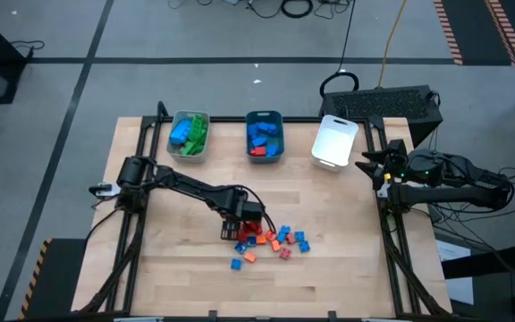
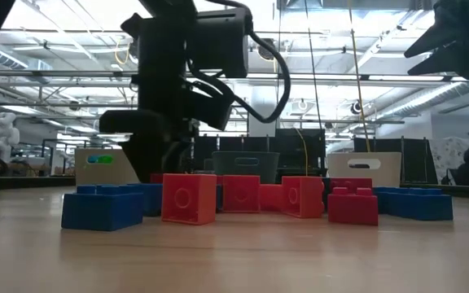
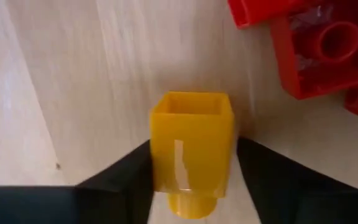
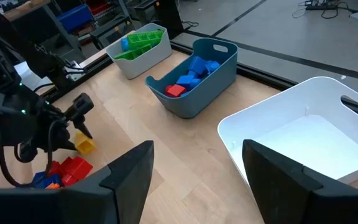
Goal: Sort blocks by size
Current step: Put the yellow 1 stud game piece into the blue bin
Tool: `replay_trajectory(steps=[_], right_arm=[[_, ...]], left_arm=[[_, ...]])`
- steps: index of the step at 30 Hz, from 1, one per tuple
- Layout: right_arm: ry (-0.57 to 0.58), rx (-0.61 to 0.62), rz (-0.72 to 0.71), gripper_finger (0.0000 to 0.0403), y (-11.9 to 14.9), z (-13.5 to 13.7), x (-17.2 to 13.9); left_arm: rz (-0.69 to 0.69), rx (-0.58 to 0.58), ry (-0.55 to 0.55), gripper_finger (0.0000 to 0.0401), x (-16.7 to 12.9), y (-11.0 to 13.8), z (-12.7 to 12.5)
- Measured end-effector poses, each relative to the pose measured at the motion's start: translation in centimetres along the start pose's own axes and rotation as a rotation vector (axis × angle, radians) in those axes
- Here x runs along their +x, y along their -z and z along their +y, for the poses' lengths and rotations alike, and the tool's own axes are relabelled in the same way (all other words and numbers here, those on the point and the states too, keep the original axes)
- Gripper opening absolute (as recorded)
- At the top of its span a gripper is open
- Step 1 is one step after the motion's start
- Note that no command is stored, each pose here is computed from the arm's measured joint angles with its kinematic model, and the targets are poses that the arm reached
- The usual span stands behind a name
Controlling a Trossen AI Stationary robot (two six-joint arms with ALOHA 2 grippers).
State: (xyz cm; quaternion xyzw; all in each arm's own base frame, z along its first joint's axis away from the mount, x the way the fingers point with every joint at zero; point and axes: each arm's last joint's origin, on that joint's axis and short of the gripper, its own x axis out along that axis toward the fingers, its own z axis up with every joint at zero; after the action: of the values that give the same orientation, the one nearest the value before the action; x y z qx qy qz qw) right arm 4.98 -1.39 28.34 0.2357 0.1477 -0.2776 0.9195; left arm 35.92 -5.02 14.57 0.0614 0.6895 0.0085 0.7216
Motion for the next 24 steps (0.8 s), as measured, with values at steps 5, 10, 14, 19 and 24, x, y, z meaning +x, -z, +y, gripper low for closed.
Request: replay_trajectory(steps=[5, 10, 14, 19, 24], right_arm=[[0.003, -0.005, -0.002, 0.0238, 0.0, 0.0, 0.0], [0.004, -0.011, -0.003, 0.0238, 0.0, 0.0, 0.0], [0.005, -0.025, -0.003, 0.0238, 0.0, 0.0, 0.0], [0.005, -0.026, -0.003, 0.0238, 0.0, 0.0, 0.0], [0.005, -0.026, -0.003, 0.0238, 0.0, 0.0, 0.0]], left_arm=[[-0.056, -0.014, 0.009, 0.0135, -1.4, -1.0, 0.6], [-0.151, -0.104, 0.004, 0.0135, -3.9, -2.7, 3.5], [-0.301, -0.267, -0.082, 0.0135, -7.6, -4.4, 8.3], [-0.467, -0.484, -0.219, 0.0135, -10.9, -4.8, 15.9], [-0.515, -0.685, -0.267, 0.0145, -10.8, -2.9, 22.3]])
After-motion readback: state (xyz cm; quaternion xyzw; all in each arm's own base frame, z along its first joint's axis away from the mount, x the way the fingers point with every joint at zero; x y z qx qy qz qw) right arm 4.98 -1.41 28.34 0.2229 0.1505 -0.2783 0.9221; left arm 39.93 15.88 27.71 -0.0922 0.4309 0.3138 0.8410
